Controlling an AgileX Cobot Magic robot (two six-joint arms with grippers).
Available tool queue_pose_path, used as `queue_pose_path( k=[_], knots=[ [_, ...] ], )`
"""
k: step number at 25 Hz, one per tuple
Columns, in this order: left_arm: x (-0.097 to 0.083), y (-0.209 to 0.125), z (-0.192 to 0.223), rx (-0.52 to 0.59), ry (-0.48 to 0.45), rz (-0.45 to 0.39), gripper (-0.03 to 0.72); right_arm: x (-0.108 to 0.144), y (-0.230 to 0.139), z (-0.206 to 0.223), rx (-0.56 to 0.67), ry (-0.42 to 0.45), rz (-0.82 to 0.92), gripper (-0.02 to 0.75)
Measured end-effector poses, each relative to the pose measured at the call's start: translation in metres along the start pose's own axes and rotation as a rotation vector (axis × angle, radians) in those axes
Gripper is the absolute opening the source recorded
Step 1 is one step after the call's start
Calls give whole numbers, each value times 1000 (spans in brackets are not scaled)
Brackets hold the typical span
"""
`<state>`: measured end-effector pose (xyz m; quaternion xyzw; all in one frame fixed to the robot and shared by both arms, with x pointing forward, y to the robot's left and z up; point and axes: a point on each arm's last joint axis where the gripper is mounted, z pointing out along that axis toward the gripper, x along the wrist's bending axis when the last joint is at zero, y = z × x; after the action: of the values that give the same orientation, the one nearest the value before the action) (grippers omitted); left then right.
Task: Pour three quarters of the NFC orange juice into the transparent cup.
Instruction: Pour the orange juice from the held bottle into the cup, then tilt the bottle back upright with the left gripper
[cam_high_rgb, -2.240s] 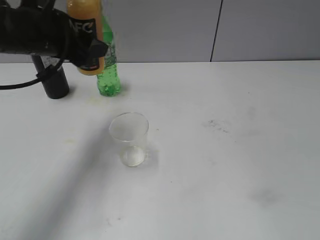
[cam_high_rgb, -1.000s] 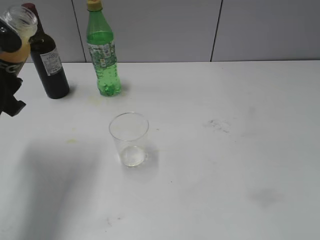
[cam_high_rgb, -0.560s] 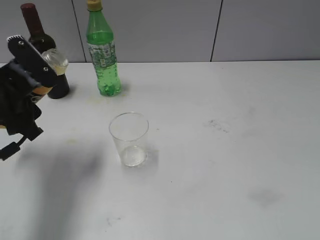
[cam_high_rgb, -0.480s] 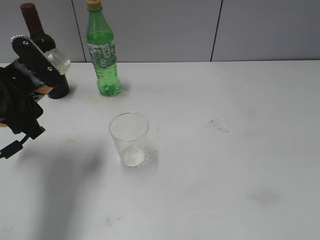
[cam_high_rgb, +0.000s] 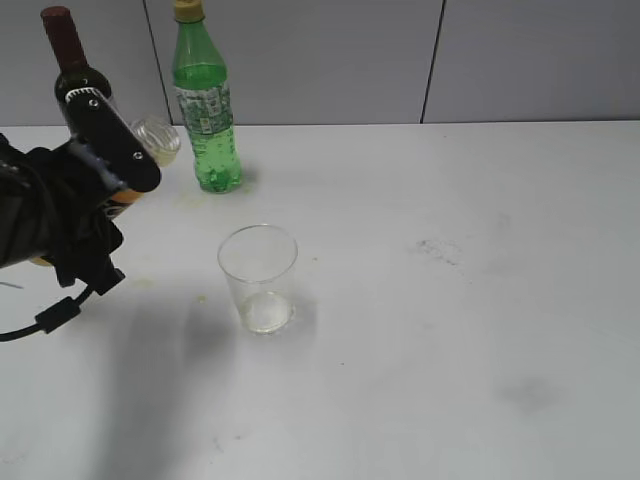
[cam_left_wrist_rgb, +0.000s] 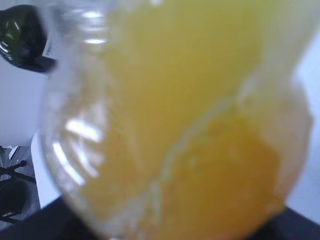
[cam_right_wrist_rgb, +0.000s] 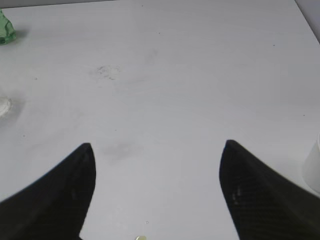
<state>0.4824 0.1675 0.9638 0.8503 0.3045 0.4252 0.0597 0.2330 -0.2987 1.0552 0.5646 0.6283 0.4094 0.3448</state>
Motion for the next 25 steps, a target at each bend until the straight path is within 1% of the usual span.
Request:
queue_pose_path(
  k=[6, 8, 14, 17, 20, 25],
  knots=[
    [-3, 3, 4, 7, -4, 7, 477, 0, 0, 0, 0, 0, 0, 591],
    [-6, 7, 6, 17, 11, 21, 477, 0, 0, 0, 0, 0, 0, 591],
    [-15, 22, 6, 37, 91, 88, 477, 0, 0, 0, 0, 0, 0, 591],
    [-19, 24, 8, 41, 95, 149, 477, 0, 0, 0, 0, 0, 0, 591],
    [-19, 25, 6, 41, 121, 202, 477, 0, 0, 0, 0, 0, 0, 591],
    [-19, 26, 6, 45, 141, 234, 477, 0, 0, 0, 0, 0, 1, 591]
  ],
)
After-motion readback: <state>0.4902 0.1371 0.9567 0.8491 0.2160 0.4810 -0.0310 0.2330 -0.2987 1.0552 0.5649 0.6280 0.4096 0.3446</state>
